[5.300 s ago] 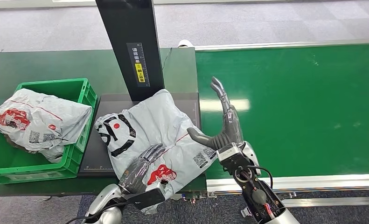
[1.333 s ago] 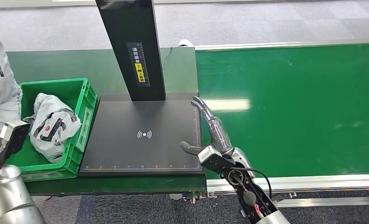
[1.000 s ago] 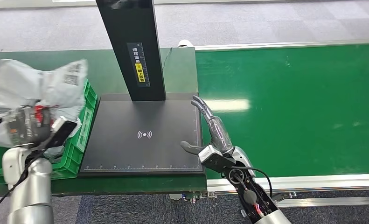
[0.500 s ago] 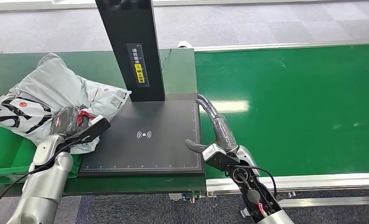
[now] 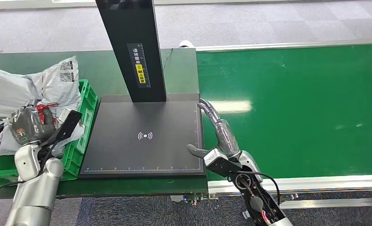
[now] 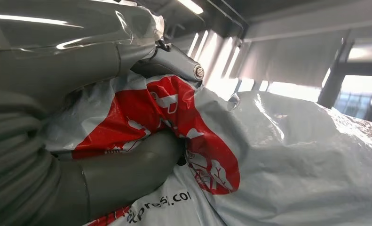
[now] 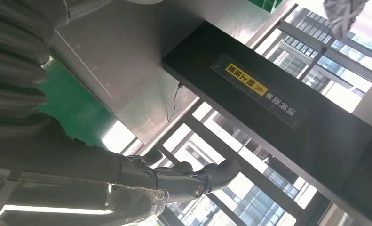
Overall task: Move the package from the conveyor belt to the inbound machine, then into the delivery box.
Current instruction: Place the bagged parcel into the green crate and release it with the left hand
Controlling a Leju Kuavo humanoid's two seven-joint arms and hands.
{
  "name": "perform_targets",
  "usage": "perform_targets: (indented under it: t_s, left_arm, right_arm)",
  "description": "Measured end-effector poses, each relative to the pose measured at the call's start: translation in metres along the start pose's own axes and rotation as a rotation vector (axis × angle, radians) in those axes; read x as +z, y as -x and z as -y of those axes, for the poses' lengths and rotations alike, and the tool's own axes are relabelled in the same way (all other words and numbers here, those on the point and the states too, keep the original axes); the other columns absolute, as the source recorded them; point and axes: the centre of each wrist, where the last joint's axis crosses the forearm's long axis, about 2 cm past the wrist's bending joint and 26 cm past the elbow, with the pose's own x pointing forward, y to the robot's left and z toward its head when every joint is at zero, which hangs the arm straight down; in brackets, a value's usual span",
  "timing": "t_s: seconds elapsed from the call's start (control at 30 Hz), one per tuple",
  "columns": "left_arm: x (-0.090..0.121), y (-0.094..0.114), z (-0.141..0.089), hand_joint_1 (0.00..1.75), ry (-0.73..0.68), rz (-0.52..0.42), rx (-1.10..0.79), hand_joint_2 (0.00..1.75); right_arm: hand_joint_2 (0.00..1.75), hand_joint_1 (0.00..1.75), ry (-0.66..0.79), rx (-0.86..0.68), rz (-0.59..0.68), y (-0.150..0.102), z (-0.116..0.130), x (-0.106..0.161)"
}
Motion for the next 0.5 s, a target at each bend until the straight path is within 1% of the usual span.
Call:
perform_targets:
  t_s: [0.1, 0.23, 0.27, 0.3, 0.37, 0.4, 0.43, 0.5]
  left_arm:
    - [0.0007, 0.0063, -0.0055, 1.75, -0.043, 0.012, 0.008, 1.75]
    - [0.0008, 0.0071, -0.0066, 1.75, -0.050, 0.015, 0.010, 1.75]
    - [0.0006, 0.0077, -0.0078, 1.53, -0.058, 0.017, 0.013, 1.75]
    - [0.0005, 0.0086, -0.0094, 1.17, -0.069, 0.018, 0.017, 1.75]
    - [0.0017, 0.0100, -0.0118, 0.30, -0.093, 0.015, 0.043, 1.75]
    - [0.0028, 0.0094, -0.0116, 0.08, -0.097, 0.010, 0.057, 1.75]
    - [0.0039, 0.0084, -0.0109, 0.00, -0.098, 0.006, 0.072, 1.75]
    - [0.0051, 0.0062, -0.0098, 0.00, -0.096, 0.000, 0.085, 1.75]
  right_arm:
    - [1.75, 0.00, 0.000, -0.002, 0.001, -0.0007, -0.0009, -0.0008]
    - [1.75, 0.00, 0.000, -0.002, 0.002, -0.0008, -0.0011, -0.0010]
    - [1.75, 0.00, 0.000, -0.002, 0.002, -0.0009, -0.0013, -0.0012]
    - [1.75, 0.00, 0.001, -0.003, 0.002, -0.0011, -0.0016, -0.0014]
    - [1.75, 0.00, 0.002, -0.005, 0.004, -0.0018, -0.0025, -0.0024]
    - [1.75, 0.00, 0.002, -0.006, 0.005, -0.0021, -0.0028, -0.0028]
    - [1.75, 0.00, 0.003, -0.007, 0.006, -0.0022, -0.0029, -0.0031]
    - [1.75, 0.00, 0.003, -0.006, 0.007, -0.0023, -0.0028, -0.0032]
